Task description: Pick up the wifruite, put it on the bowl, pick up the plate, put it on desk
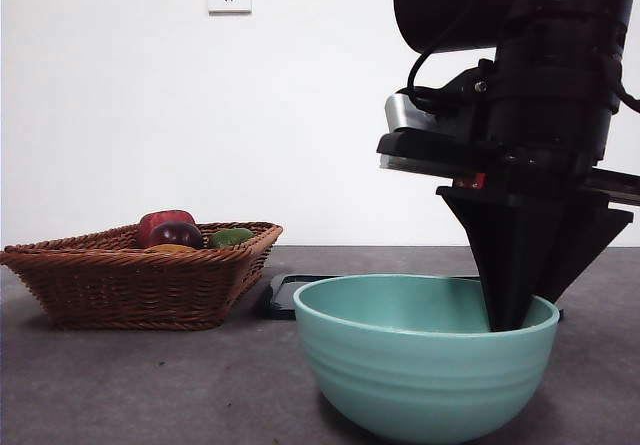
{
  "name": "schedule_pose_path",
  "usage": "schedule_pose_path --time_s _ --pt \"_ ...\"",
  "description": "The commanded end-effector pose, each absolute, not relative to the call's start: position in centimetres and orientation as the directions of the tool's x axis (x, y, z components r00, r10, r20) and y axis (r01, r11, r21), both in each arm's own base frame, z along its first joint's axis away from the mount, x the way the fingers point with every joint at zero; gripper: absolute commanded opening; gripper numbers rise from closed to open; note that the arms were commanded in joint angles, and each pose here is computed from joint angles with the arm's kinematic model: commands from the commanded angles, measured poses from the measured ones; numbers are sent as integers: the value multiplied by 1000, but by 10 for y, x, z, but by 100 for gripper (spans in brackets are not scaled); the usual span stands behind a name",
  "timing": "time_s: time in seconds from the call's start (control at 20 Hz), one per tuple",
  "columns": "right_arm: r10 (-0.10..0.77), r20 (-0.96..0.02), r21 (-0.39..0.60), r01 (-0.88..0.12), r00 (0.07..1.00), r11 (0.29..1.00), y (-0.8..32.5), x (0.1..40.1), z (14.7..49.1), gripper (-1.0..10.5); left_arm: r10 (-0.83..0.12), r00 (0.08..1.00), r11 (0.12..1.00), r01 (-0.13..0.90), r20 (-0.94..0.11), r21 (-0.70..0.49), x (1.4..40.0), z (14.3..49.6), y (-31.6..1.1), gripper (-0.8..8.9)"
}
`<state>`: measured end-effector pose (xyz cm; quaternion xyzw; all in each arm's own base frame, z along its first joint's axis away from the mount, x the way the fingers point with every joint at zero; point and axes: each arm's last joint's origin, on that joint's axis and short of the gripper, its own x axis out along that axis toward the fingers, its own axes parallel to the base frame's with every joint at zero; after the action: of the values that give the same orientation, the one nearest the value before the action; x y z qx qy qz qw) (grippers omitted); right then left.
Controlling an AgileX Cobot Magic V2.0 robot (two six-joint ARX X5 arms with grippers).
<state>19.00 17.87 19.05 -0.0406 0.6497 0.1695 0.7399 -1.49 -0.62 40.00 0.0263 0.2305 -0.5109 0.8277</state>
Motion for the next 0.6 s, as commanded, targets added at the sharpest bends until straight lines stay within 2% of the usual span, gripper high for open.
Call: schedule_pose_path --time_s 0.05,0.1,0.3,0.45,0.6 --pt "185 -979 152 -299 86 942 181 189 183 10 -843 369 462 869 -391 -177 -17 404 -5 566" --pt "186 -979 153 -299 86 942 181 189 183 33 -843 369 462 869 -391 -177 -17 404 -5 566" --pt "193 -976 155 -304 100 940 181 188 187 314 -843 369 462 869 -391 -177 -17 404 -5 566" --pt "237 -961 182 -315 145 931 176 184 205 434 -843 369 462 869 -391 -177 -17 404 -5 566" --pt "288 -937 214 -327 196 921 164 171 239 507 -843 369 462 869 -390 -177 -17 404 -5 566"
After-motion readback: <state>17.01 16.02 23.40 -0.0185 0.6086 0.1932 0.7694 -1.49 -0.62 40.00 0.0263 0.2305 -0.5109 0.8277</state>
